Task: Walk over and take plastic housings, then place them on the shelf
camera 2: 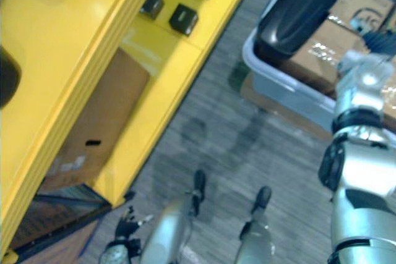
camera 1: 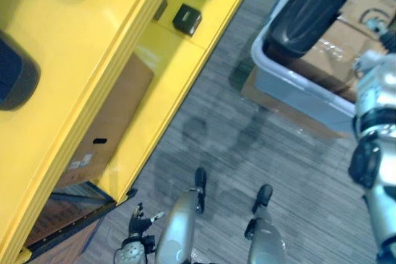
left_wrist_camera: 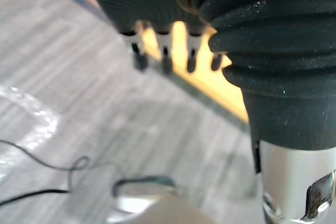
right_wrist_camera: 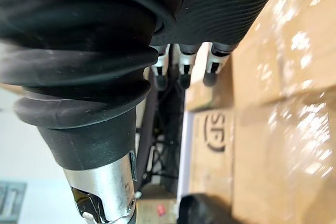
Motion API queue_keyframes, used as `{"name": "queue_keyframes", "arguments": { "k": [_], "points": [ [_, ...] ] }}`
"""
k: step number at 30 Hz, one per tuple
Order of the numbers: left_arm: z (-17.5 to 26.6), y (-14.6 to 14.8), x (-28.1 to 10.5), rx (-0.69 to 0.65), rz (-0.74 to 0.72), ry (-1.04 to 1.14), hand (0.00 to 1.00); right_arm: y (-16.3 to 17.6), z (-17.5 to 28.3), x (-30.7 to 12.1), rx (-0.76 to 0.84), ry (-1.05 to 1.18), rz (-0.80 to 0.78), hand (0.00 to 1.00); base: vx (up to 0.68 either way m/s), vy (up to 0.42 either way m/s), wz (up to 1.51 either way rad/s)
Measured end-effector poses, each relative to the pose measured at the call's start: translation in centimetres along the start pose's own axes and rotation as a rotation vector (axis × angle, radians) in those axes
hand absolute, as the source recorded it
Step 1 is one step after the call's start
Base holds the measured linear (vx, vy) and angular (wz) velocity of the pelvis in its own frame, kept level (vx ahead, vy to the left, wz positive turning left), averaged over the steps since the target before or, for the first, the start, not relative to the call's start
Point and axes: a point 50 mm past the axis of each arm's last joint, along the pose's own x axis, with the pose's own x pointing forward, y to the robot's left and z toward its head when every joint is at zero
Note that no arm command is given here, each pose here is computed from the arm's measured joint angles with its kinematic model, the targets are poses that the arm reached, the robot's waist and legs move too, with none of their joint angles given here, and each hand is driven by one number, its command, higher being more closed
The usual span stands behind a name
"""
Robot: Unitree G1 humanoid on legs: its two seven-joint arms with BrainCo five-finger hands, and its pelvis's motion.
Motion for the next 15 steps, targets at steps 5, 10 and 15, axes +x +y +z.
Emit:
{"name": "queue_keyframes", "arguments": {
  "k": [5,10,15],
  "points": [
    [0.6,-0.4,0.1,0.014,-0.026,-0.030,0.00,-0.5,2.8,0.8,-0.081,-0.040,-0.008,0.00,-0.04,0.007,0.19],
    [1.0,-0.7,0.1,0.038,-0.048,-0.044,0.00,0.5,5.3,0.9,-0.120,-0.109,0.018,0.00,-0.04,-0.014,0.07],
    [1.4,-0.8,0.4,0.021,-0.047,-0.047,0.00,1.2,6.8,0.8,-0.155,-0.171,0.042,0.00,-0.05,-0.008,0.03]
  ]
}}
